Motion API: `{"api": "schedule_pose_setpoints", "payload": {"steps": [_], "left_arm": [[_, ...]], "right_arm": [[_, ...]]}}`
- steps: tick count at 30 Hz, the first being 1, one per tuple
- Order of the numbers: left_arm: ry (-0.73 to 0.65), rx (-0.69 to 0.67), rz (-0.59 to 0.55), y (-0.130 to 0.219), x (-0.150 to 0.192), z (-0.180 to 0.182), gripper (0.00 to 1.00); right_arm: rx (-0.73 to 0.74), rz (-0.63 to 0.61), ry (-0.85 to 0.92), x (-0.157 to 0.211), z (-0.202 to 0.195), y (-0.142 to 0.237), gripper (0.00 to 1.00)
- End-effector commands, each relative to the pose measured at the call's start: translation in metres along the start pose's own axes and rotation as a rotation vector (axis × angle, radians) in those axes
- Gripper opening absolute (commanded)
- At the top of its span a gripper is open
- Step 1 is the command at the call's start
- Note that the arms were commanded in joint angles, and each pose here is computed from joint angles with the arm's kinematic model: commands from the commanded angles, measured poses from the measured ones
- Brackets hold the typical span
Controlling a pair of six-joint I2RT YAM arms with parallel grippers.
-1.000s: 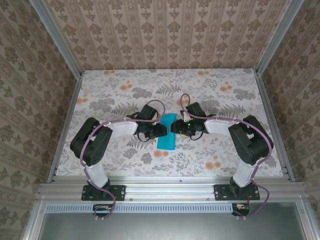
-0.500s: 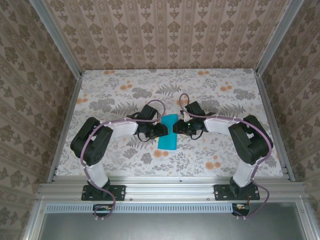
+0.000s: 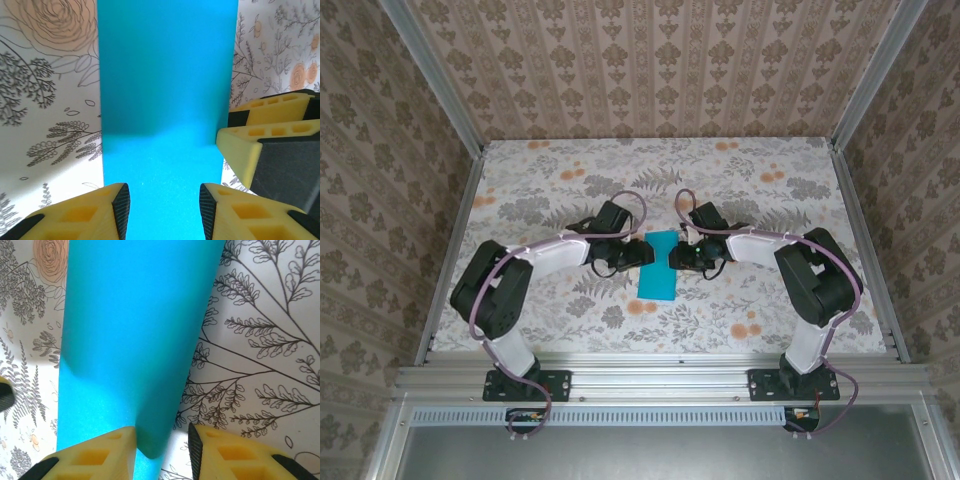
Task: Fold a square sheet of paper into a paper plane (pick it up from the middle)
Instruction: Fold the square sheet of paper in half at the center of the table.
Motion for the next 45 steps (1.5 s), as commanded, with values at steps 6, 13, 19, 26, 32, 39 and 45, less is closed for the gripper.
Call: {"api": "schedule_pose_setpoints", "payload": {"steps": [6, 13, 19, 26, 32, 39, 45], "left_arm": [[-0.024, -0.015, -0.011, 0.018, -0.005, 0.004, 0.45], [-0.019, -0.022, -0.018, 0.022, -0.006, 0.009, 0.45], [-0.016, -0.019, -0.021, 0.023, -0.008, 0.010, 0.45], [-0.014, -0.015, -0.019, 0.024, -0.007, 0.010, 0.44], [-0.014, -0.010, -0.019, 0.024, -0.007, 0.009, 0.44], [-0.012, 0.004, -0.024, 0.022, -0.008, 0.006, 0.44], [-0.014, 0.006, -0.027, 0.022, -0.010, 0.004, 0.44]], "right_arm": [[0.046, 0.020, 0.048, 0.000, -0.003, 0.001, 0.33], [0.061, 0.043, 0.080, 0.003, -0.005, 0.001, 0.32], [0.086, 0.043, 0.070, 0.003, -0.009, 0.001, 0.32], [0.089, 0.034, 0.002, 0.000, -0.008, -0.001, 0.32], [0.086, 0.026, -0.033, -0.001, -0.008, -0.002, 0.32], [0.095, 0.022, -0.032, -0.002, -0.009, -0.002, 0.33], [0.101, 0.025, -0.022, -0.001, -0.009, -0.002, 0.33]]}}
Point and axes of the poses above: each hand's point on the last joint's axis, 136 mm out from that joint toward the fingers, its own y axis back along the fingers, its own z axis along the line the jaws close on, x = y × z, the point moved 3 cm from there along y, back along the fingers, and after that the axes turned 15 degrees about -y, right-handed, at the moved point
